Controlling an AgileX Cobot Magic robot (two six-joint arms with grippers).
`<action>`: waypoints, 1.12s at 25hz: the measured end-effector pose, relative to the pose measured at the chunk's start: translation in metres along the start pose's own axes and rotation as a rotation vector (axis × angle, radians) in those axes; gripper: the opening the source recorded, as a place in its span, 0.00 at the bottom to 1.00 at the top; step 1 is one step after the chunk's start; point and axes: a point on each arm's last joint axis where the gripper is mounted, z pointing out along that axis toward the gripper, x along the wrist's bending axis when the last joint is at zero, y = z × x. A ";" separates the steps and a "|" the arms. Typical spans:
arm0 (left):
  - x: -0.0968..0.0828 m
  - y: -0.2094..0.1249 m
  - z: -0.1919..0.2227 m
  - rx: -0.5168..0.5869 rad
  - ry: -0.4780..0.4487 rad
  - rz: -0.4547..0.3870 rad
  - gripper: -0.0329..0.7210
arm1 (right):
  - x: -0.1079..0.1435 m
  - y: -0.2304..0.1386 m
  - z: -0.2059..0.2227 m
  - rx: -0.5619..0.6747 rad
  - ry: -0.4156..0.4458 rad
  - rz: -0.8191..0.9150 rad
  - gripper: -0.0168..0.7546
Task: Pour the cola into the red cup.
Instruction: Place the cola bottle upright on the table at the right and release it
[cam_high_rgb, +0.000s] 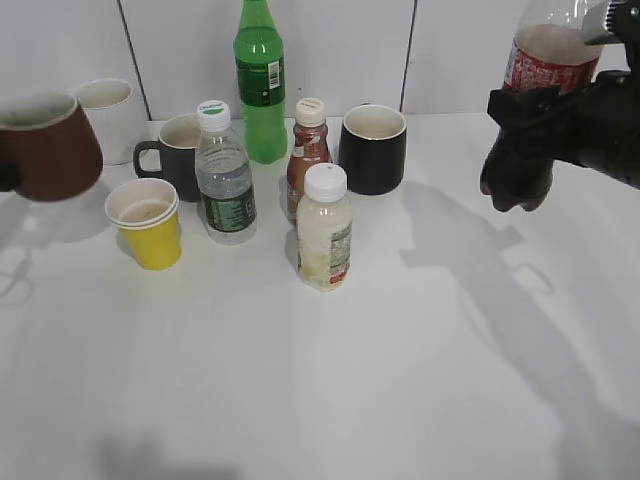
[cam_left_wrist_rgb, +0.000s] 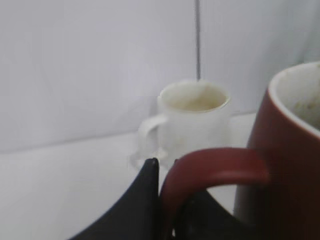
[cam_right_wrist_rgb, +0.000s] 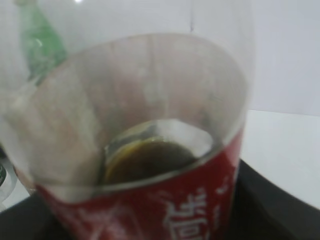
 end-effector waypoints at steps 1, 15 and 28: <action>0.002 -0.007 0.005 -0.002 0.006 -0.007 0.11 | 0.000 0.000 0.000 0.000 0.000 0.000 0.62; 0.014 -0.091 0.047 0.078 0.045 -0.097 0.11 | 0.000 0.000 0.000 -0.001 0.000 0.002 0.62; 0.013 -0.100 0.048 0.043 0.046 -0.118 0.16 | 0.000 0.000 0.000 -0.001 0.000 0.006 0.62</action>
